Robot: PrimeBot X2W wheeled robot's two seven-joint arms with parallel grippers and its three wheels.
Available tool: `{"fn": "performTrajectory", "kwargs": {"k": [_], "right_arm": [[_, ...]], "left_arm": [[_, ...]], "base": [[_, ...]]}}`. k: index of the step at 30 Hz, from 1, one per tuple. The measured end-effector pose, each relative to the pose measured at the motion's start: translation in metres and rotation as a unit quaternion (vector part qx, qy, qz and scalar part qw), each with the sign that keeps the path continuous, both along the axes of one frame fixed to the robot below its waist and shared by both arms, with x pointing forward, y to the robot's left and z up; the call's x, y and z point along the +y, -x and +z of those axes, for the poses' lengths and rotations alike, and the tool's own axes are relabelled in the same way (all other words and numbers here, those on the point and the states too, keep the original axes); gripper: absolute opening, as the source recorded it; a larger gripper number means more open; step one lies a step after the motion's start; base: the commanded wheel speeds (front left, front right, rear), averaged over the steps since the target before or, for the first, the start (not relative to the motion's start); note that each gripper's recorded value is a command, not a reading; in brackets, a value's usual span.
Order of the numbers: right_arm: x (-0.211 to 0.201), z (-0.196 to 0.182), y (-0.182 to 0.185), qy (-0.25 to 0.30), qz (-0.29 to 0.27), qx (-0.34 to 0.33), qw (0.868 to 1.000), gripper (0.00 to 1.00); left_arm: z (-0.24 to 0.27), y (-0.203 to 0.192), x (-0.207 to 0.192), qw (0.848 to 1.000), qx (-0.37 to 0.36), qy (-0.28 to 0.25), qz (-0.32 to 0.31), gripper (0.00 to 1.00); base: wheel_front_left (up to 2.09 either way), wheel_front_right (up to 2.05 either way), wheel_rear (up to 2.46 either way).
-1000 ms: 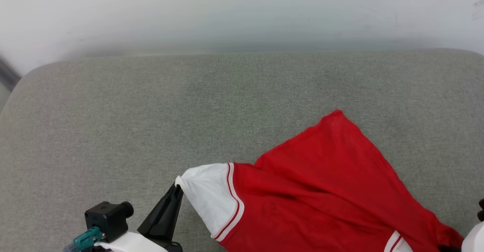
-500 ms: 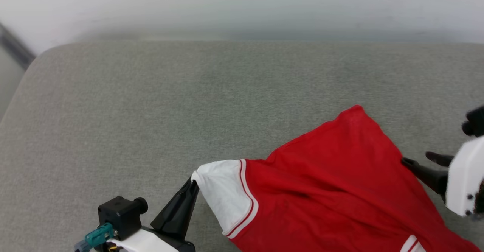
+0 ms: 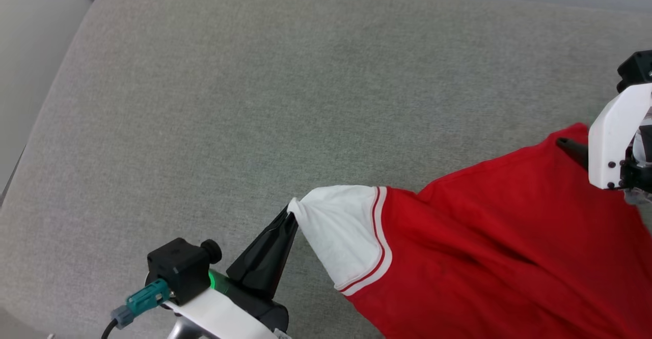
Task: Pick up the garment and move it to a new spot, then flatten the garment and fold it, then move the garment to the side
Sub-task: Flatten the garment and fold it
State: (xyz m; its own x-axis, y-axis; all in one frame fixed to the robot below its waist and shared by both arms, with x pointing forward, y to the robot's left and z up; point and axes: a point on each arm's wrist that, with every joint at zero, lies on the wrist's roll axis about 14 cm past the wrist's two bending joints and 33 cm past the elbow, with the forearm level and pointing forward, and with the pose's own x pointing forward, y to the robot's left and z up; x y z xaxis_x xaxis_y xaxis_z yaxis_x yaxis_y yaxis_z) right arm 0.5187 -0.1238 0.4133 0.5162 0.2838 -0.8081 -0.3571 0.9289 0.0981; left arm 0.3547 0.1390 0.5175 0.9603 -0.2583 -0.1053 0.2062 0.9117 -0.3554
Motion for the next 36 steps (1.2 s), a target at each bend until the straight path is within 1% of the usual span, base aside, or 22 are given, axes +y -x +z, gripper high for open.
{"fn": "performTrajectory", "kwargs": {"k": [6, 14, 15, 16, 17, 18, 23, 28, 32, 36], "right_arm": [[0.005, -0.039, -0.007, 0.018, 0.008, 0.045, 0.999, 1.0], [0.014, -0.059, -0.004, 0.037, 0.045, 0.073, 0.996, 1.0], [0.014, -0.06, -0.003, 0.038, 0.047, 0.074, 0.995, 0.92], [0.014, -0.061, -0.003, 0.036, 0.048, 0.076, 0.995, 0.49], [0.014, -0.061, -0.003, 0.035, 0.048, 0.077, 0.995, 0.19], [0.014, -0.061, -0.003, 0.033, 0.048, 0.076, 0.995, 0.0], [0.015, -0.055, -0.001, 0.02, 0.044, 0.062, 0.997, 0.0], [0.01, -0.033, -0.001, 0.003, 0.031, 0.027, 0.999, 0.0], [0.003, 0.008, -0.009, -0.017, 0.02, -0.042, 0.999, 0.0], [-0.005, 0.058, -0.01, -0.036, 0.013, -0.11, 0.993, 0.0]], "left_arm": [[-0.01, -0.005, 0.003, 1.0, 0.015, -0.002, 0.009, 0.0], [-0.018, -0.006, 0.01, 0.999, 0.026, -0.007, 0.023, 0.0], [-0.018, -0.006, 0.01, 0.999, 0.026, -0.007, 0.023, 0.0], [-0.018, -0.007, 0.011, 0.999, 0.026, -0.007, 0.023, 0.0], [-0.018, -0.007, 0.011, 0.999, 0.026, -0.007, 0.024, 0.0], [-0.017, -0.007, 0.012, 0.999, 0.026, -0.007, 0.024, 0.0], [-0.012, -0.005, 0.014, 0.999, 0.018, -0.01, 0.026, 0.0], [-0.001, -0.001, 0.015, 1.0, 0.0, -0.013, 0.024, 0.0], [0.015, 0.001, 0.017, 0.999, -0.024, -0.015, 0.025, 0.0], [0.036, 0.003, 0.023, 0.998, -0.056, -0.03, 0.026, 0.0]], "base": [[0.0, 0.0, 0.0], [0.0, 0.0, 0.0], [0.0, 0.0, 0.0], [0.0, 0.0, 0.0], [0.0, 0.0, 0.0], [0.0, 0.0, 0.0], [0.0, 0.0, 0.0], [0.0, 0.0, 0.0], [0.0, 0.0, 0.0], [0.0, 0.0, 0.0]]}}
